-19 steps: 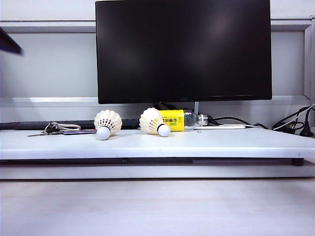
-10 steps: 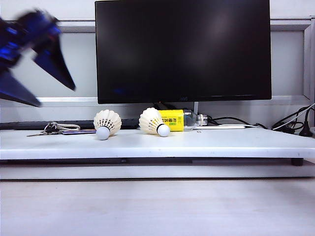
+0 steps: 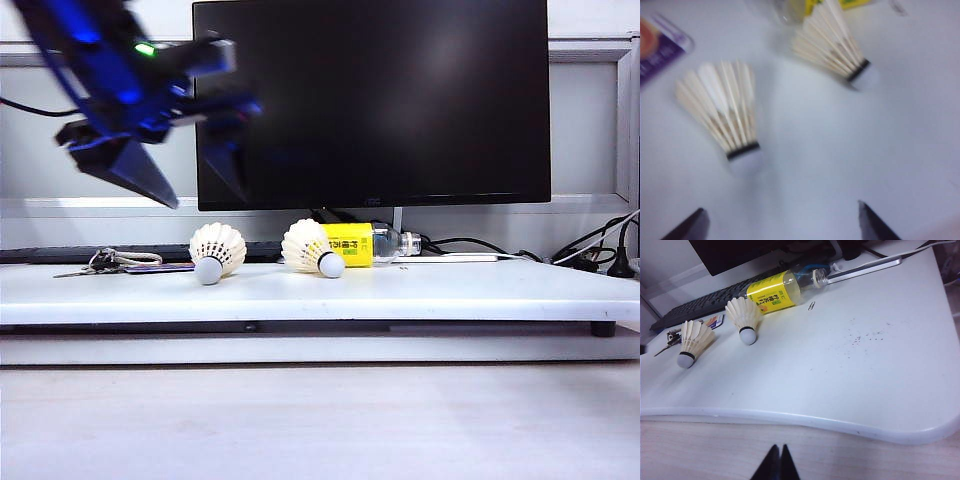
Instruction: Stack the badminton balls on the table vertically.
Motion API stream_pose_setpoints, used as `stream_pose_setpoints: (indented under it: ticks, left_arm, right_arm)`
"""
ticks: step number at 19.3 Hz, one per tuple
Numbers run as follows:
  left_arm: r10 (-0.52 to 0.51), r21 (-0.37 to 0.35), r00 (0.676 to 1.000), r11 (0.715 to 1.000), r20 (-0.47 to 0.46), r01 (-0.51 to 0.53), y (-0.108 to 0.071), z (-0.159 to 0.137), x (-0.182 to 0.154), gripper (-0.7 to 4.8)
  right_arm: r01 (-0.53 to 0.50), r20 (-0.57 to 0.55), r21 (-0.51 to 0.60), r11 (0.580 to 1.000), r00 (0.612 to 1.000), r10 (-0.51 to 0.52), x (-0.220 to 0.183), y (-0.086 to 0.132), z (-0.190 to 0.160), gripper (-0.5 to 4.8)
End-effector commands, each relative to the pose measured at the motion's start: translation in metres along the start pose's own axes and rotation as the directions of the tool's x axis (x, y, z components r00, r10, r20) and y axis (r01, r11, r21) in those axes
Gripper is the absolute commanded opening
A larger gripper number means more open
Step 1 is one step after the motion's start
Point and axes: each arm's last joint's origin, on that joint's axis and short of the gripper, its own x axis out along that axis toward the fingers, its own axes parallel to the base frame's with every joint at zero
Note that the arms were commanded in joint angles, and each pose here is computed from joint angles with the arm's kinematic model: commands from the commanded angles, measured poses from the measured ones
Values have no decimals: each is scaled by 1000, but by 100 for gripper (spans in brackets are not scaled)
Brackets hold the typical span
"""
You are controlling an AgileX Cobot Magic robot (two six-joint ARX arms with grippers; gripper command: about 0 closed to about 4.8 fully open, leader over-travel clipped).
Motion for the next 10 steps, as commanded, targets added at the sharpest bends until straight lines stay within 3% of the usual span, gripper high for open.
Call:
stream_pose_setpoints:
  ticks: [1, 4, 10]
  left_arm:
    - [77, 21, 995, 997, -62, -76, -2, 7, 15, 401]
    - [80, 37, 986, 996, -144, -75, -5, 14, 34, 400]
    - [75, 5, 981, 997, -176, -75, -5, 13, 45, 400]
  right_arm:
    - [-8, 13, -1, 1000, 1000, 8, 0, 1, 2, 0]
    - [-10, 12, -1, 1000, 1000, 10, 0, 1, 2, 0]
    - [-14, 11, -1, 1000, 1000, 14, 0, 1, 2, 0]
